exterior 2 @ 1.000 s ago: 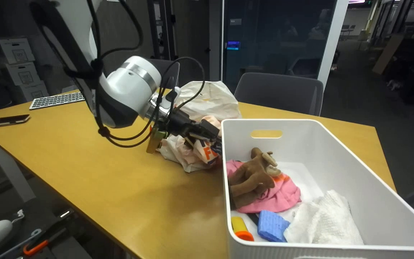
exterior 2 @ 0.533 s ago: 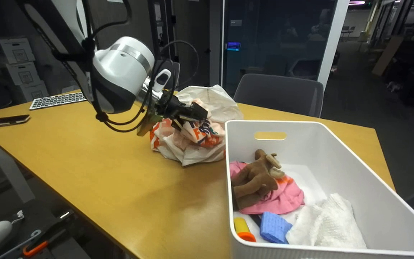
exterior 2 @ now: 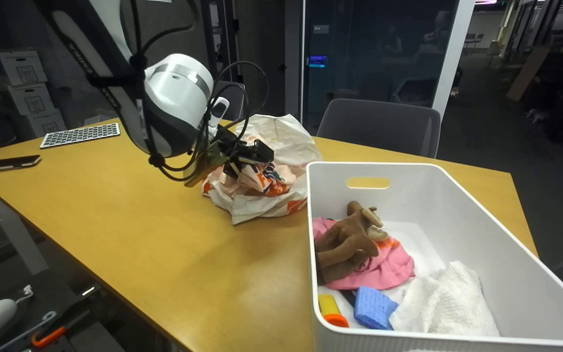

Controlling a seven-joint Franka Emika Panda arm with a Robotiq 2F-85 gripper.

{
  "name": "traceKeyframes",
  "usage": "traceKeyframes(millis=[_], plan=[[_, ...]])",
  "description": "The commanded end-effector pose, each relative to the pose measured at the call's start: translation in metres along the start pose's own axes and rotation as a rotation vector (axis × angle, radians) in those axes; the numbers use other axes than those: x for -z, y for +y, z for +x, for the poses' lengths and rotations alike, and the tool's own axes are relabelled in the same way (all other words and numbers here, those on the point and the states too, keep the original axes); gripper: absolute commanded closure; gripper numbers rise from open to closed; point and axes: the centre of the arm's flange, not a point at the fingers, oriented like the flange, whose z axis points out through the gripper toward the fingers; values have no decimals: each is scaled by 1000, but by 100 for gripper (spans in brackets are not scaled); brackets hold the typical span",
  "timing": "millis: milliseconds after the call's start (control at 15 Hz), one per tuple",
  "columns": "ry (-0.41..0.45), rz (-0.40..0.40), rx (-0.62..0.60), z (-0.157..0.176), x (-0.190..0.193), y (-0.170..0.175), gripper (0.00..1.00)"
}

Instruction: Lift the pink laundry then fold it and put it in the plastic bag

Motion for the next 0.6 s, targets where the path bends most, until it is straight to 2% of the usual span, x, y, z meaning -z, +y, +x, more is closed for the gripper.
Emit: traceKeyframes(millis=[0, 200, 467, 533], plan=[[40, 56, 99, 18, -38, -18, 100], [60, 48, 163, 40, -49, -36, 100], [73, 31, 198, 59, -67, -41, 100], [68, 31, 193, 60, -71, -40, 75]])
